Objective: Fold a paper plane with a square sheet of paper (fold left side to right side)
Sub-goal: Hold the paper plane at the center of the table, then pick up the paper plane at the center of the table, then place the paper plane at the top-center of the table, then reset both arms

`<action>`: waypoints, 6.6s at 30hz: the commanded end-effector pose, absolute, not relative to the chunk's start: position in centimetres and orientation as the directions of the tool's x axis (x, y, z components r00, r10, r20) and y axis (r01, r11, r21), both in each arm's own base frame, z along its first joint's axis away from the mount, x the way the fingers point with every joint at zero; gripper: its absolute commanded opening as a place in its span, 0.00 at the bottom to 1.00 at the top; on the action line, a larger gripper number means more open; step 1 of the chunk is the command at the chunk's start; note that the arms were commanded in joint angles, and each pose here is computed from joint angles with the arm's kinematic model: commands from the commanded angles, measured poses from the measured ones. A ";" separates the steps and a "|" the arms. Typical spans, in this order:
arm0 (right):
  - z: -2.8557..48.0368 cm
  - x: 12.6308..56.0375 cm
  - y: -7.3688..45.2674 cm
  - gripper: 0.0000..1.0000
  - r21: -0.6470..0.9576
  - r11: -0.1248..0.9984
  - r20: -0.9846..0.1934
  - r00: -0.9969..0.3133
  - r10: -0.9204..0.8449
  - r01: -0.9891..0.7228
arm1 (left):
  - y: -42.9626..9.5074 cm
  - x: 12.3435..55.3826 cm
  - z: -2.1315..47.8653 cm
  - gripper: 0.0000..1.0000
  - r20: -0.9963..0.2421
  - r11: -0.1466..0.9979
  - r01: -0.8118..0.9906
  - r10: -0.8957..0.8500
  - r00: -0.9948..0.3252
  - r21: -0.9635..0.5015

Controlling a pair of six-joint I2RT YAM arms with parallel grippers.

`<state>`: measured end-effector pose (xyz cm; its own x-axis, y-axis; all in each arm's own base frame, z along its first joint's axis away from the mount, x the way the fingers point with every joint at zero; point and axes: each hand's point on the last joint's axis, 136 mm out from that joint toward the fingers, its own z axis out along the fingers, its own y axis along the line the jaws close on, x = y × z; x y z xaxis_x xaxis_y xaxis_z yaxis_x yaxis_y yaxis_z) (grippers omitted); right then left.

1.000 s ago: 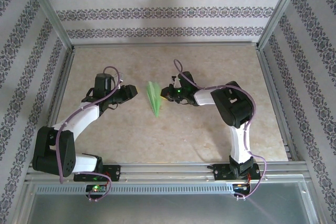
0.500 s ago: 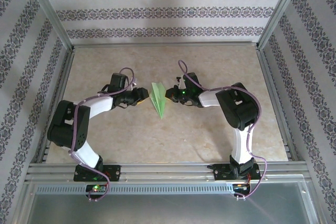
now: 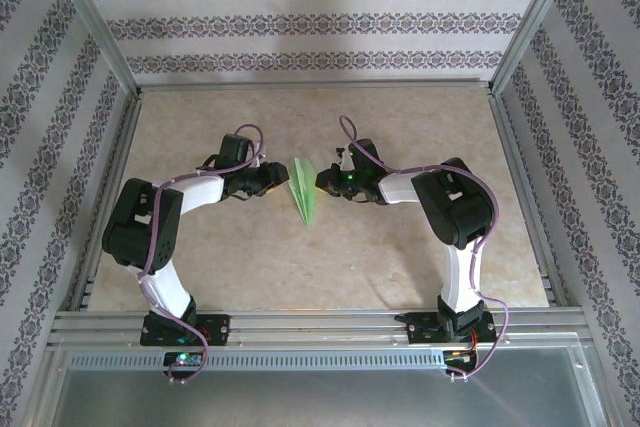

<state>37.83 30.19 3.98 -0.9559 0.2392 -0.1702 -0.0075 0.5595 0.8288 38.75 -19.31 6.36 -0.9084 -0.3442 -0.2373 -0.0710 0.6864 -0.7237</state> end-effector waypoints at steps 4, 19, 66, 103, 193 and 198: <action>4.7 38.2 30.7 0.00 0.826 0.562 -0.209 -0.952 0.222 -0.050 | -21.0 39.6 5.5 0.42 -0.199 0.656 -0.065 -0.320 -0.926 -0.752; 5.4 38.4 30.2 0.21 0.810 0.584 -0.222 -0.949 0.222 -0.053 | -21.6 41.0 4.9 0.00 -0.204 0.652 -0.063 -0.325 -0.923 -0.755; 4.4 34.0 32.5 0.53 0.439 0.866 -0.233 -0.961 -0.146 -0.238 | -23.4 40.8 6.7 0.00 -0.213 0.614 -0.033 -0.323 -0.922 -0.789; 1.8 34.2 31.8 0.20 0.236 0.932 -0.188 -0.954 -0.235 -0.276 | -22.8 40.8 7.3 0.13 -0.258 0.650 -0.008 -0.312 -0.914 -0.760; 19.3 40.1 23.1 0.60 0.103 0.985 -0.503 -0.861 -0.070 -0.140 | -5.4 34.4 19.6 0.73 -0.589 0.848 -0.112 -0.448 -0.672 -0.518; 23.8 37.9 16.3 0.69 0.110 0.990 -0.687 -0.727 0.013 -0.086 | 1.0 33.3 20.2 0.97 -0.731 0.905 -0.282 -0.424 -0.535 -0.318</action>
